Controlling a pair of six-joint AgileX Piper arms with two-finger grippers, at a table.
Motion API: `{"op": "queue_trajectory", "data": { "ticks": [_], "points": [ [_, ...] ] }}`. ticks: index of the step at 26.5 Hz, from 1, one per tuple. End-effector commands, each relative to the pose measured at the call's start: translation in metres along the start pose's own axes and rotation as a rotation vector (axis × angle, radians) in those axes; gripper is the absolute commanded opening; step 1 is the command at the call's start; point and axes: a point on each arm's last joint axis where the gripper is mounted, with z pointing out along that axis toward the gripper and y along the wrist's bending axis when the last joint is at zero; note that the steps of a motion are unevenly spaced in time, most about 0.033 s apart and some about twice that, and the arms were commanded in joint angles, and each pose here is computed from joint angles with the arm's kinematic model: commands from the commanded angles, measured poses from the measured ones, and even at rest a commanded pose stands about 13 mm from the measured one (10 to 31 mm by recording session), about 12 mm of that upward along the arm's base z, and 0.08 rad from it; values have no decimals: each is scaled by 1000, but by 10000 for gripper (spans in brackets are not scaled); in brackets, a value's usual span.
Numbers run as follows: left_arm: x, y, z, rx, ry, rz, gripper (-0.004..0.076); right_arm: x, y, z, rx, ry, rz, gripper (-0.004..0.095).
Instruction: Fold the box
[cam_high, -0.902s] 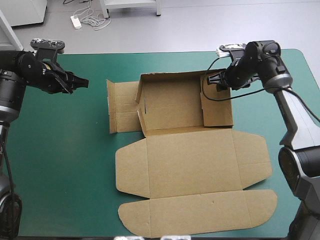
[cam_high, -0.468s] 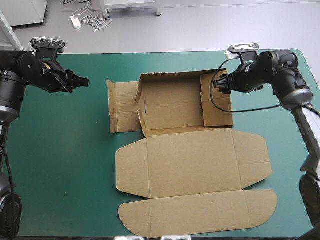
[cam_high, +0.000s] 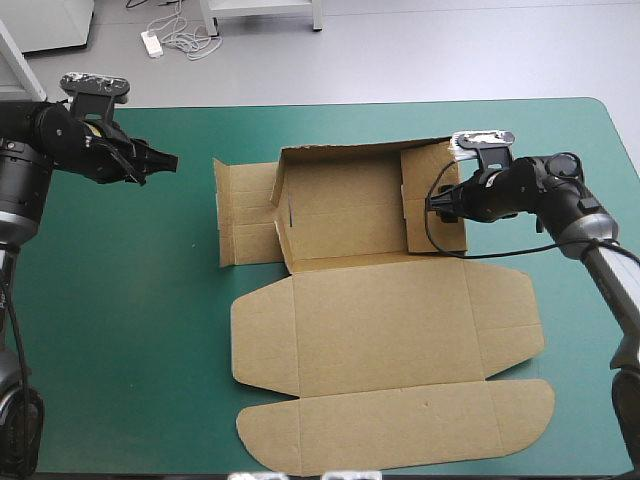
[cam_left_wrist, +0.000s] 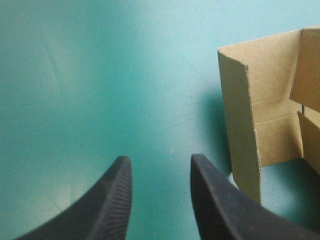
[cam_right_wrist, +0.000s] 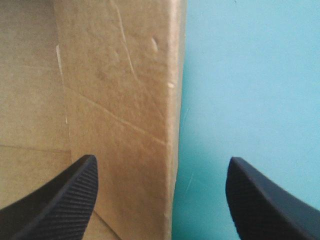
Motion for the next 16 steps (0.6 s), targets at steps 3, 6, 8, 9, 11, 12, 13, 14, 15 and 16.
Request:
{"op": "queue_trajectory", "data": {
  "ticks": [3,6,8,9,11,12,13,14,15,16],
  "points": [
    [-7,-1,-23,2,-111,0,277,-13,1,6,-7,-92,-4,642],
    [-7,-1,-23,2,-111,0,277,-11,-1,19,-4,-67,-2,497],
    [-7,-1,-23,2,-111,0,277,-11,-1,22,-4,-61,-1,307],
    [-7,-1,-23,2,-111,0,277,-11,-1,22,-4,-59,-1,201],
    [-8,-1,-23,2,-116,0,277,-12,0,16,-6,-57,-5,-16],
    [-8,-1,-23,2,-118,0,277,-13,1,13,-8,-47,-6,-14],
    [-8,-1,-23,2,-118,0,277,-15,1,10,-10,-32,-8,-15],
    [-8,-1,-23,2,-118,0,277,-16,2,6,-12,-19,-10,-16],
    [-8,-1,-23,2,-123,0,277,-20,4,-3,-17,14,-5,-15],
    [-8,-1,-23,2,-125,-4,277,-22,5,-7,-19,33,-4,-15]
  ]
}}
